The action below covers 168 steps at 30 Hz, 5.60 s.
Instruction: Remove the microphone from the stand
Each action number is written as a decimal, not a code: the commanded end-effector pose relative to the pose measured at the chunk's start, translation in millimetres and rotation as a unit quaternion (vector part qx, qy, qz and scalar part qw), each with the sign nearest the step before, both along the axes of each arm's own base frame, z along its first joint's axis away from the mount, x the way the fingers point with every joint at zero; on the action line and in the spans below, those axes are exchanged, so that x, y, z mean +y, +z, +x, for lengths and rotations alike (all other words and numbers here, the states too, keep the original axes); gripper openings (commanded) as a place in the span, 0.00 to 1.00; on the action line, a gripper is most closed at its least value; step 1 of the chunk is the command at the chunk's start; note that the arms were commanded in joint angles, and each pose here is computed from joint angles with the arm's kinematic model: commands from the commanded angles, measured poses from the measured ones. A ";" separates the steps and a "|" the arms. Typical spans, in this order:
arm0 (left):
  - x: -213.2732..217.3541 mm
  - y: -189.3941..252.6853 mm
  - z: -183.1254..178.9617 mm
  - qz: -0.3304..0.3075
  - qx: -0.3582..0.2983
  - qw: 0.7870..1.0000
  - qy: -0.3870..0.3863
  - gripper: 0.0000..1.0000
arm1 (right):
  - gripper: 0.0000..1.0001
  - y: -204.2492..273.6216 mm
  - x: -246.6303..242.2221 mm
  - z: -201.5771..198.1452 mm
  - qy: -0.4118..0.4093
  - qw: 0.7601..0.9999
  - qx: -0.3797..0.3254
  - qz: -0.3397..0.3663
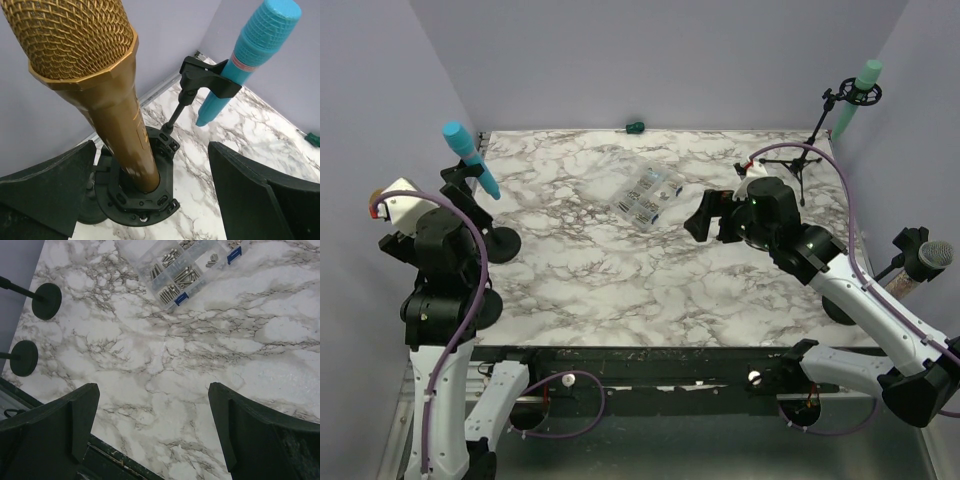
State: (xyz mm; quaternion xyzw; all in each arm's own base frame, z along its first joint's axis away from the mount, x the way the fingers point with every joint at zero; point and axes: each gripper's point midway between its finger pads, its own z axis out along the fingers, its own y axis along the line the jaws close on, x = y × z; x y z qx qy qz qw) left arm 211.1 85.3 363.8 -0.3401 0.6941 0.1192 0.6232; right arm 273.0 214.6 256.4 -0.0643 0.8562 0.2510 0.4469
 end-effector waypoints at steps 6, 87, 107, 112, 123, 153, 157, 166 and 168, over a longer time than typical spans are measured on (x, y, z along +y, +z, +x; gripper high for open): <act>22.9 -6.5 4.6 0.012 -0.010 0.998 0.066 0.98 | 1.00 9.2 4.6 -3.2 0.018 1.000 -0.015 0.009; -188.0 22.0 34.7 -0.136 -0.027 0.839 -0.527 0.00 | 1.00 -21.4 7.3 2.5 -0.006 0.999 0.033 0.001; -355.5 -148.2 60.3 -0.287 0.218 0.742 -0.565 0.00 | 1.00 22.5 -40.2 -2.5 -0.094 0.994 -0.052 0.011; -404.1 -188.4 64.1 -0.293 0.281 0.737 -0.541 0.00 | 1.00 45.5 -61.4 -13.1 -0.116 0.988 -0.096 0.022; -471.8 -264.2 56.7 -0.282 0.377 0.738 -0.483 0.00 | 1.00 71.8 -99.0 -37.3 -0.150 0.976 -0.155 0.032; -464.7 -339.1 13.6 -0.202 0.445 0.757 -0.434 0.23 | 1.00 50.0 -101.4 -42.3 -0.148 0.979 -0.140 0.024; -465.8 -343.9 12.0 -0.199 0.452 0.753 -0.435 0.33 | 1.00 46.9 -99.5 -40.9 -0.146 0.980 -0.136 0.022; -462.5 -353.2 8.7 -0.192 0.467 0.748 -0.430 0.63 | 1.00 41.6 -100.9 -40.1 -0.151 0.979 -0.134 0.019; -463.0 -352.0 9.7 -0.191 0.465 0.750 -0.430 0.65 | 1.00 41.2 -100.8 -40.0 -0.151 0.979 -0.134 0.018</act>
